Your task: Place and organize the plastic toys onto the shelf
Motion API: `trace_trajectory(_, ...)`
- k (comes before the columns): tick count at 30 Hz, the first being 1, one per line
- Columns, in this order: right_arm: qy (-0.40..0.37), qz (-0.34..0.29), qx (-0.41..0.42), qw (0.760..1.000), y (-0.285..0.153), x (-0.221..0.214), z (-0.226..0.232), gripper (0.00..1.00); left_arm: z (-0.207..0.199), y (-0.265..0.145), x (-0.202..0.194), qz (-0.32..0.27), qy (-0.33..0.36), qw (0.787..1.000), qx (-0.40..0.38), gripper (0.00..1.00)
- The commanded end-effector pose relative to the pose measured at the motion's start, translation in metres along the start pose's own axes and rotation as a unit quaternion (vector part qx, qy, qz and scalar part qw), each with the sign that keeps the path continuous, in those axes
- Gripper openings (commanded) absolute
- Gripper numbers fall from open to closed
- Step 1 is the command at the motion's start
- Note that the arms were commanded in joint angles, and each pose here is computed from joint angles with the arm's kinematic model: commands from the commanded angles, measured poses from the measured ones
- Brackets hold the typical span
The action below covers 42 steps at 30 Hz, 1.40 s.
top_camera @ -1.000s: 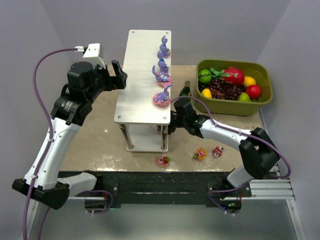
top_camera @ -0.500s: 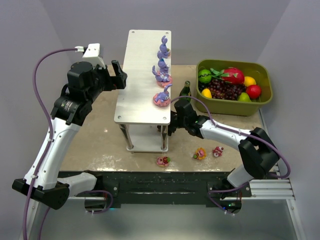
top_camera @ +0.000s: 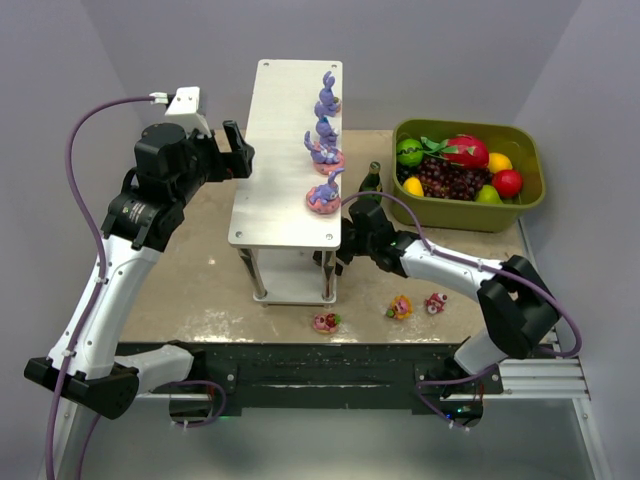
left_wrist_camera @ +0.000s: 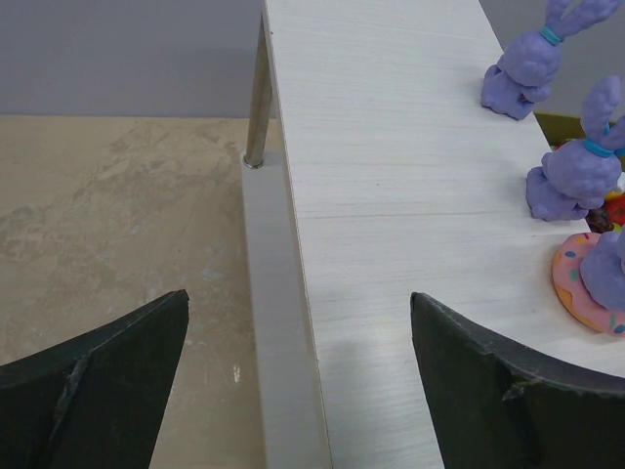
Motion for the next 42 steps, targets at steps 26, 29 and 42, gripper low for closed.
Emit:
trace_trajectory(26, 0.077, -0.045, -0.147, 0.985, -0.081, -0.006, -0.002, 0.88, 0.002, -0.004, 0.008, -0.018, 0.003, 1.0, 0.0, 0.99)
trace_trajectory(29, 0.113, -0.032, -0.179, 0.977, -0.097, -0.015, -0.002, 0.93, 0.001, -0.002, 0.007, -0.016, 0.004, 1.0, -0.004, 1.0)
trace_trajectory(42, 0.412, 0.012, -0.377, 0.829, -0.142, -0.031, -0.032, 0.85, -0.003, 0.006, 0.006, -0.014, 0.004, 1.0, -0.015, 1.0)
Point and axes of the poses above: each gripper's point midway between its finger pads, its own y axis out along the fingers, its own z axis along the line the jaws close on, x = y × z, the point moved 3 cm from there along -y, back along the fingers, and after that the axes turned 3 degrees about y, right-handed, at the moved point
